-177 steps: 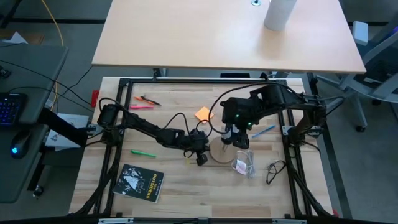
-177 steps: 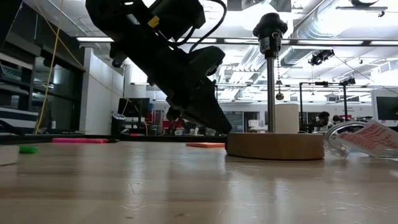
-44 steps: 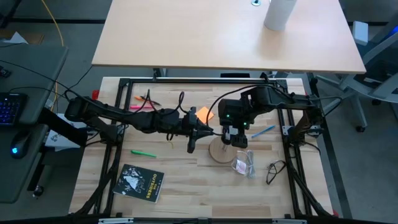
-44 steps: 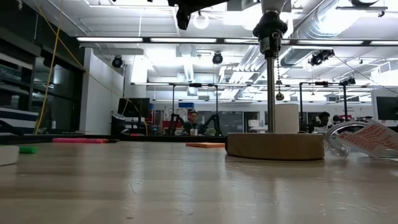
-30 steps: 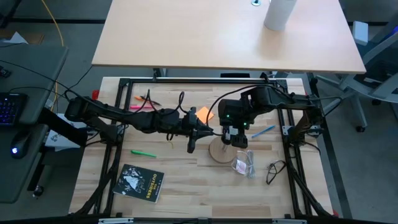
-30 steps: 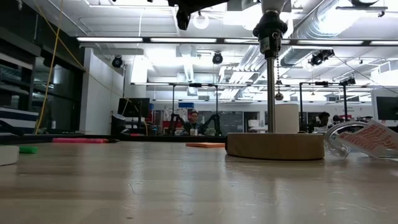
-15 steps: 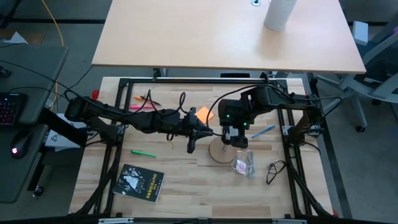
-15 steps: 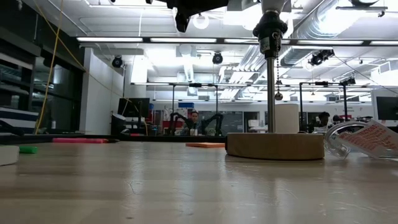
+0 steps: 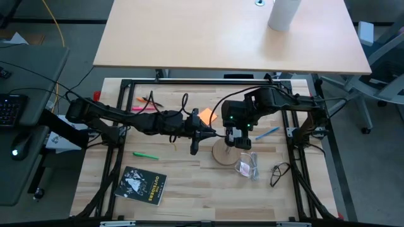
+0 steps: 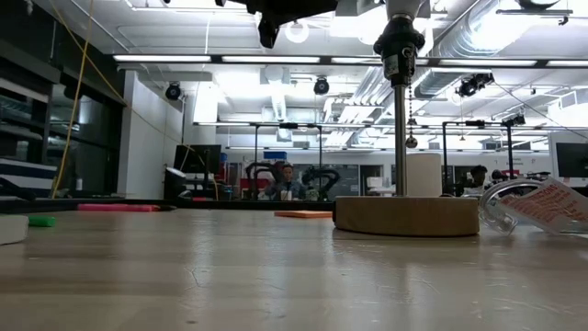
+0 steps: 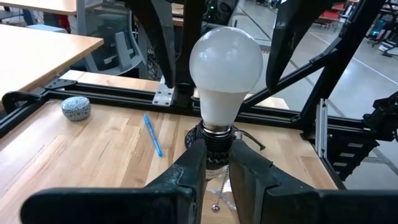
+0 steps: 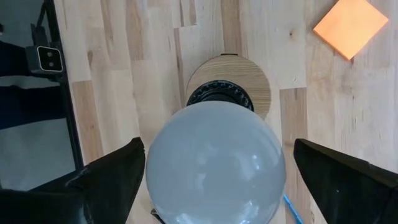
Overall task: Screw lightbulb
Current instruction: Insert the white lightbulb into the lamp
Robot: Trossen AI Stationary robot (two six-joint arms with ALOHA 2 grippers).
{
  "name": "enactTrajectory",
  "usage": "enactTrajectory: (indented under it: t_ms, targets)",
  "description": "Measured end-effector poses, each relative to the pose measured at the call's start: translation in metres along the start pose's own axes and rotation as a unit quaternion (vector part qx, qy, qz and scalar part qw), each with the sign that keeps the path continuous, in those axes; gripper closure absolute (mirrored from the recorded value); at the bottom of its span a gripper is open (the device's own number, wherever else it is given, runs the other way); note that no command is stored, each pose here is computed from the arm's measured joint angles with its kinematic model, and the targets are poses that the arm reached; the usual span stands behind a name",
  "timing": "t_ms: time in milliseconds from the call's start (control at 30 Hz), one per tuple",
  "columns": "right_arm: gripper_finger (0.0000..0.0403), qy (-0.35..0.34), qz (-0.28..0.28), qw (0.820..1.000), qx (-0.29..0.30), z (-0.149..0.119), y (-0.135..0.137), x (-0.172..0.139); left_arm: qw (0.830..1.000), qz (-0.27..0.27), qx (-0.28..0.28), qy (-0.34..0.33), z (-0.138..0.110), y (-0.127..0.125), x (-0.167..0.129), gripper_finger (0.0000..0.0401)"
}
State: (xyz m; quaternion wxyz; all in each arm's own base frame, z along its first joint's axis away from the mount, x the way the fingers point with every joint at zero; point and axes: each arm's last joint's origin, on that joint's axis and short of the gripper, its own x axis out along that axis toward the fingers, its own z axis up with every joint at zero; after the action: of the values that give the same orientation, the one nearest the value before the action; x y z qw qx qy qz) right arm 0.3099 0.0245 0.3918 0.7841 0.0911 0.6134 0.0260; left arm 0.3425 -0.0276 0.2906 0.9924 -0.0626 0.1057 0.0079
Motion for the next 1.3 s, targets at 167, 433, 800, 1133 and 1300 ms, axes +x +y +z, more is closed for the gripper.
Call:
enactTrajectory:
  t_ms: [167,433,800,1133,1300]
  targets:
    - [0.0002,0.003,0.016,1.000,0.000,0.000,0.001,0.000,1.000,0.001,0.000,0.000,0.000,0.000,0.000,0.0345]
    - [0.0002,0.004,0.032,0.999,0.002,-0.001,0.002,-0.001,1.000,0.001,0.001,0.000,0.000,0.000,0.000,0.0345]
    - [0.0003,-0.025,0.031,0.999,-0.001,-0.014,0.002,-0.021,1.000,0.001,0.005,0.002,0.000,0.000,0.000,0.0345]
    - [0.0003,-0.069,0.029,0.997,0.005,-0.035,0.001,-0.050,1.000,0.006,0.006,0.007,-0.001,0.002,0.000,0.0345]
    - [0.0003,-0.095,0.024,0.995,-0.001,-0.048,0.001,-0.065,1.000,0.020,0.006,0.009,-0.002,0.004,0.000,0.0345]
